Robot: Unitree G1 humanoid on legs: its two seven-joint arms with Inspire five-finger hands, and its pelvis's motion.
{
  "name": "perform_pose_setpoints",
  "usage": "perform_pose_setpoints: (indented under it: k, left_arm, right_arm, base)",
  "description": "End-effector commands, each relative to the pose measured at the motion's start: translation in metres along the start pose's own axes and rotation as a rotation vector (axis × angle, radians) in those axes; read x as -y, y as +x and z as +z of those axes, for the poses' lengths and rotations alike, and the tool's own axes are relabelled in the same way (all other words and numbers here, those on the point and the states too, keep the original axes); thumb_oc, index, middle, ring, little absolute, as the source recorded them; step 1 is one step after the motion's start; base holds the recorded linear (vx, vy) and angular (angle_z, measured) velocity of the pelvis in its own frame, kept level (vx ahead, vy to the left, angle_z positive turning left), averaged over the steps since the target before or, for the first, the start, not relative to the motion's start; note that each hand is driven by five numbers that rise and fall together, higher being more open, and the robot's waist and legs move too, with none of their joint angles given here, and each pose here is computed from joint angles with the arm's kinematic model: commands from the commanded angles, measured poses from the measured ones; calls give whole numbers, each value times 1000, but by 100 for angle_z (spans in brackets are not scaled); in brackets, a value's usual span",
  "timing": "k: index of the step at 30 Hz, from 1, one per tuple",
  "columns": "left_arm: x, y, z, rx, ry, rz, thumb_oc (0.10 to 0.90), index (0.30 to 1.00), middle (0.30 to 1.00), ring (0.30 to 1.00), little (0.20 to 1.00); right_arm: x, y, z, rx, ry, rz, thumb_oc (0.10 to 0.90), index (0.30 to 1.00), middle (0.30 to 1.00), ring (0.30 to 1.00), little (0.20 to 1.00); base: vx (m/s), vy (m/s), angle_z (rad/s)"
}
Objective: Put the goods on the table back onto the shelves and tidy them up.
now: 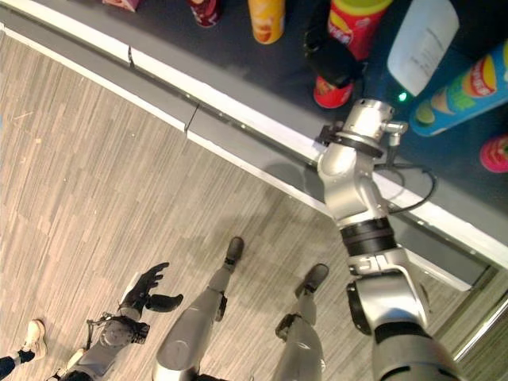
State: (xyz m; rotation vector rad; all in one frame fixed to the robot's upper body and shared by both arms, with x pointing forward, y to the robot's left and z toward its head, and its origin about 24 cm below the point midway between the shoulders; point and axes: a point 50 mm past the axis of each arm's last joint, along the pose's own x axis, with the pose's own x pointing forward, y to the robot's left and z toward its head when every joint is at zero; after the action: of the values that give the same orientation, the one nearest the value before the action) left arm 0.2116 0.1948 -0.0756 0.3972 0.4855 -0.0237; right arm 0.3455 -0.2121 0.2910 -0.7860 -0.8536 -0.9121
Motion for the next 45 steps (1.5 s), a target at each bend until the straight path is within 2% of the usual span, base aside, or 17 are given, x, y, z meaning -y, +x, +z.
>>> perform_pose_setpoints:
  k: [1, 24, 25, 26, 40, 44, 45]
  left_arm:
    - [-21, -3, -2, 23, 31, 78, 800, 900, 900, 900, 900]
    - [-16, -3, 2, 44, 61, 41, 800, 900, 900, 900, 900]
    - [-16, -3, 2, 44, 65, 39, 800, 900, 900, 900, 900]
    - [-16, -3, 2, 42, 69, 36, 800, 900, 900, 900, 900]
    - [-13, 0, -1, 17, 105, 24, 800, 900, 900, 900, 900]
    - [-13, -3, -19, -79, 121, 7, 800, 900, 900, 900, 900]
    - [-13, -4, -26, -115, 120, 6, 800, 900, 900, 900, 900]
  right_arm:
    - [34, 42, 54, 204, 154, -262, 400, 300, 300, 300, 300]
    - [34, 40, 47, 155, 226, -268, 408, 312, 312, 312, 312]
    - [34, 39, 47, 154, 228, -268, 662, 693, 693, 693, 693]
    - [34, 39, 48, 156, 235, -270, 800, 900, 900, 900, 900]
    - [30, 27, 46, 135, 260, -255, 800, 900, 900, 900, 900]
    - [26, 1, 46, 126, 373, -148, 800, 900, 900, 900, 900]
    - [21, -14, 47, 108, 428, -87, 800, 900, 900, 900, 900]
  base:
    - [19, -10, 4]
    - [1, -1, 1]
    - [7, -4, 6]
    - [4, 1, 5]
    - [-19, -6, 3]
    - [1, -25, 7]
    - [46, -6, 8]
